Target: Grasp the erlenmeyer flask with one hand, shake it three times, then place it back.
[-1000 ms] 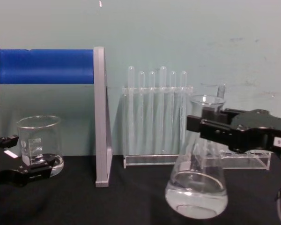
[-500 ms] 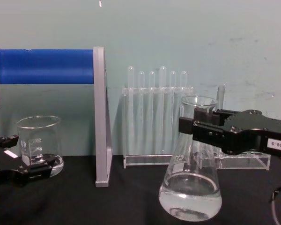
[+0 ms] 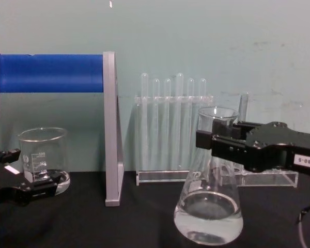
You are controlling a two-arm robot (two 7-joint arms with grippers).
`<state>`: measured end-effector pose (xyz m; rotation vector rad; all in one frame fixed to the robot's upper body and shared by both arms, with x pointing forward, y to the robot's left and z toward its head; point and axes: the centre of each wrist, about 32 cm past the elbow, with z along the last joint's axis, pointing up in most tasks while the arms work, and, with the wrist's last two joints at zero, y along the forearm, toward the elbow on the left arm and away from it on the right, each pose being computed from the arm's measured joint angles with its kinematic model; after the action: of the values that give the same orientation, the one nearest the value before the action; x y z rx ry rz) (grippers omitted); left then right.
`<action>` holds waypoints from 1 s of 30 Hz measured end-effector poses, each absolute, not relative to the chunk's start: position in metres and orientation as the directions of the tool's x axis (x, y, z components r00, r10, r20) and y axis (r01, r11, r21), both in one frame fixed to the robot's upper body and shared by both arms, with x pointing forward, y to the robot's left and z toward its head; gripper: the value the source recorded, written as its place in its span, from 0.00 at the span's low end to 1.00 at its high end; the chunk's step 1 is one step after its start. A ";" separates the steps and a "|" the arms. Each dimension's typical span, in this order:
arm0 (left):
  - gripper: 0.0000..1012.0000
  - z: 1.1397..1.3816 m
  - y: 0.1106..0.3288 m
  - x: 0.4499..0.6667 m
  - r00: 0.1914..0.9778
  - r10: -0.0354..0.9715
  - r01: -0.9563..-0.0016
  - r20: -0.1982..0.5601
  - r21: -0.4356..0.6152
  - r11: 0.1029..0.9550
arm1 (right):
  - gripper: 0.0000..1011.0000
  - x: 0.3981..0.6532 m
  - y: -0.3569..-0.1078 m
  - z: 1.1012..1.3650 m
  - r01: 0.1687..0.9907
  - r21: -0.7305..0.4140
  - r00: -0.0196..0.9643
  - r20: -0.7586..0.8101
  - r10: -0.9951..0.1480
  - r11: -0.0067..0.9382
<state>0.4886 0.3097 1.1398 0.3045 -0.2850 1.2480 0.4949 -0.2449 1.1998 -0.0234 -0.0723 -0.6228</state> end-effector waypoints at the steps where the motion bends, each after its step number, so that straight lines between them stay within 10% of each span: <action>1: 0.99 1.140 0.310 0.489 0.292 0.880 -0.955 0.374 0.070 0.287 | 0.44 0.495 -0.245 1.199 0.581 0.000 0.811 0.075 -0.580 0.814; 30: 0.99 1.140 0.310 0.489 0.292 0.880 -0.955 0.374 0.070 0.287 | 0.44 0.506 -0.252 1.163 0.522 -0.053 0.853 0.059 -0.519 0.851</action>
<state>0.4886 0.3097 1.1398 0.3044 -0.2850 1.2480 0.5056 -0.2522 1.1625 -0.0679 -0.0435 -0.5482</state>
